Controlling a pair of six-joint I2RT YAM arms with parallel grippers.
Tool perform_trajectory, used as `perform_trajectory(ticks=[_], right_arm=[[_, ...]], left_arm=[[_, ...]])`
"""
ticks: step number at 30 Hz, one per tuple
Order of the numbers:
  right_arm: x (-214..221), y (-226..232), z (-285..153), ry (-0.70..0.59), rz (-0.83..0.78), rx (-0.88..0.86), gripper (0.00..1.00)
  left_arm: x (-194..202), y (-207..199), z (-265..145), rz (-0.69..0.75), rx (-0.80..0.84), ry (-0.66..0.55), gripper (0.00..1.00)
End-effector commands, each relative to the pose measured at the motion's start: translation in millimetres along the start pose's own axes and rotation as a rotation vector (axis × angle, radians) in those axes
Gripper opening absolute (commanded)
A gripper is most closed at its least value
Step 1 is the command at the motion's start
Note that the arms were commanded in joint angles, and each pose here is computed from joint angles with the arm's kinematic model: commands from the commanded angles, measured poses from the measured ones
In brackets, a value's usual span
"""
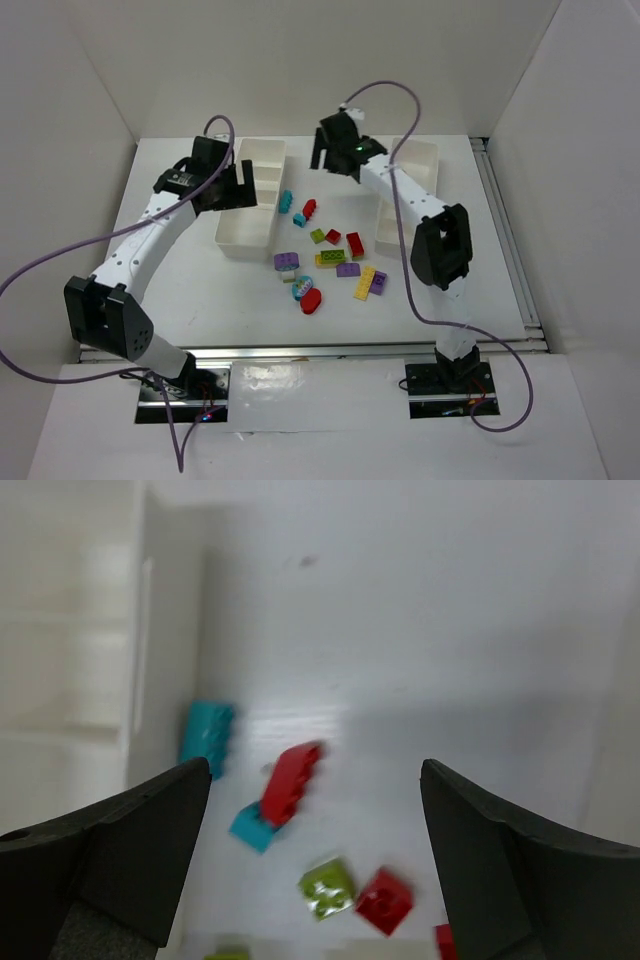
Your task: Sort the legos into containers by color
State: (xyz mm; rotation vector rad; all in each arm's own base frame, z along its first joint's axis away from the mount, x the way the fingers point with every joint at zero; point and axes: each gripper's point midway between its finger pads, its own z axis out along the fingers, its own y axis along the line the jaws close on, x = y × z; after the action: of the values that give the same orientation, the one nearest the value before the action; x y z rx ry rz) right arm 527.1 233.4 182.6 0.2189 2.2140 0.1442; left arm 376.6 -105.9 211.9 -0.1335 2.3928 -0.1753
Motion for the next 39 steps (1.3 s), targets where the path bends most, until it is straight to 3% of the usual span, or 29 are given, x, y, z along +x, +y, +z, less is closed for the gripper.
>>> perform_trajectory(ticks=[1, 10, 17, 18, 19, 23, 26, 31, 39], right_arm=[[39, 50, -1, 0.075, -0.013, -0.107, 0.93], [96, 83, 48, 0.218, 0.057, -0.177, 0.89], [128, 73, 66, 0.262, 0.021, -0.079, 0.71], [131, 74, 67, 0.267, 0.031, -0.086, 0.66], [131, 74, 67, 0.267, 0.031, -0.086, 0.53], [91, 77, 41, 0.185, 0.073, -0.091, 0.24], [42, 55, 31, 0.095, 0.123, -0.081, 0.18], [-44, -10, 2, -0.067, 0.195, -0.009, 0.17], [-81, -140, 6, -0.150, 0.240, 0.264, 0.17]], left_arm=[[-11, 12, -18, -0.061, -0.024, -0.054, 0.98], [0, 18, -22, -0.057, -0.025, -0.042, 0.98], [12, 21, -21, -0.055, -0.024, -0.019, 0.98], [10, 20, -21, -0.056, -0.021, -0.027, 0.98], [10, 20, -21, -0.046, -0.021, -0.027, 0.98], [10, 20, -21, -0.046, -0.021, -0.027, 0.98], [9, 16, -21, -0.047, 0.002, -0.028, 0.98], [10, 10, -17, -0.055, 0.032, -0.016, 0.98], [11, -1, -2, -0.035, 0.076, 0.026, 0.97]])
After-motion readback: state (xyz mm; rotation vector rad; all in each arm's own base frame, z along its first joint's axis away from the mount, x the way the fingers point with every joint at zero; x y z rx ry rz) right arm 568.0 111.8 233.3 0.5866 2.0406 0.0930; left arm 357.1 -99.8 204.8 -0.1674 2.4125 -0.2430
